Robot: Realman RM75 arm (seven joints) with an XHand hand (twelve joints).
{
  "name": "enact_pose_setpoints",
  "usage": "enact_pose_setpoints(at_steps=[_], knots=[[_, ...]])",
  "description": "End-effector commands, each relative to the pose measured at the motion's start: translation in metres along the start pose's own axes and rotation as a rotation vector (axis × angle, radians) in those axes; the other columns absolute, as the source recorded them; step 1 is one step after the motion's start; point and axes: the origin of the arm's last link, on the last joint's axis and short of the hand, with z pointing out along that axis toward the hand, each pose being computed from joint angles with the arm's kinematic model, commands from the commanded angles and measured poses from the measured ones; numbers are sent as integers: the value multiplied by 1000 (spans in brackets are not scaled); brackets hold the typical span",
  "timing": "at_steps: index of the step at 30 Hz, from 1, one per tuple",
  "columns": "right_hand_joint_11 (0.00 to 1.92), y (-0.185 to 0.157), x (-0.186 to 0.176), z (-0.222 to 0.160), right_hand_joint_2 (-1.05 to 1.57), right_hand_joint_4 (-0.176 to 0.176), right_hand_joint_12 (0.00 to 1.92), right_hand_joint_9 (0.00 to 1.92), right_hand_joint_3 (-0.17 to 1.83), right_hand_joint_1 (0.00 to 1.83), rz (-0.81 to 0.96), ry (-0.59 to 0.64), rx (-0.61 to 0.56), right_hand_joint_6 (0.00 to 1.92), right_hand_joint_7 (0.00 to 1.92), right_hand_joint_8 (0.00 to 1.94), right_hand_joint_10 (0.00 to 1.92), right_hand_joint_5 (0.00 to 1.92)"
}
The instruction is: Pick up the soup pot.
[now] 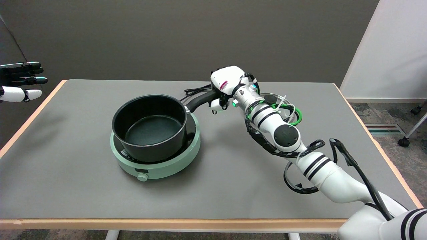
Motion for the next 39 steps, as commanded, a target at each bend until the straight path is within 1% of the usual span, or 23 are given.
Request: enact_pose_setpoints(at_steps=[1, 3, 4, 6, 12, 13, 14, 15, 16, 18, 19, 21, 22, 23, 24, 28, 39], knots=[[1538, -3, -2, 0, 780, -83, 1538, 1538, 842, 882, 5, -4, 4, 1538, 1538, 1538, 1538, 1538], [1549, -5, -4, 0, 697, -83, 1549, 1549, 984, 891, 3, -11, 15, 1549, 1549, 1549, 1549, 1549], [1552, -6, -4, 0, 664, -84, 1552, 1552, 1010, 893, 3, -14, 23, 1552, 1552, 1552, 1552, 1552], [1489, -6, -4, 0, 522, -84, 1489, 1489, 985, 898, 3, -14, 27, 1489, 1489, 1489, 1489, 1489], [1431, -7, -6, 0, 459, -86, 1431, 1431, 867, 899, 2, -21, 33, 1431, 1431, 1431, 1431, 1431], [1415, -8, -6, 0, 474, -85, 1415, 1415, 842, 891, 2, -23, 37, 1415, 1415, 1415, 1415, 1415], [1369, -9, -7, 0, 511, -77, 1369, 1369, 819, 871, 2, -28, 46, 1369, 1369, 1369, 1369, 1369], [1293, -10, -7, 0, 550, -59, 1293, 1293, 815, 845, 2, -29, 50, 1293, 1293, 1293, 1293, 1293], [1230, -10, -8, 0, 544, -39, 1230, 1230, 850, 830, 2, -32, 52, 1230, 1230, 1230, 1230, 1230], [1153, -10, -8, 0, 453, -16, 1153, 1153, 964, 814, 2, -34, 56, 1153, 1153, 1153, 1153, 1153], [1101, -10, -7, 0, 327, 0, 1101, 1101, 1114, 800, 2, -32, 56, 1101, 1101, 1101, 1101, 1101], [1017, -10, -7, 1, 113, 27, 1017, 1017, 1300, 788, 2, -31, 56, 1017, 1017, 1017, 1017, 1017], [1006, -10, -6, 1, 84, 145, 1006, 1006, 1333, 791, 2, -28, 56, 1006, 1006, 1006, 1006, 1006], [984, -10, -4, 1, 40, 176, 984, 984, 1380, 790, 1, -24, 55, 984, 984, 984, 984, 984], [954, -9, -2, 2, -7, 176, 954, 954, 1429, 788, -1, -18, 54, 954, 954, 954, 954, 954], [876, -10, 5, 3, -115, 174, 876, 876, 1525, 776, -10, 0, 55, 876, 876, 876, 876, 876], [743, -11, 29, 7, -198, 176, 743, 743, 1521, 774, -70, 68, 57, 743, 743, 743, 743, 743]])
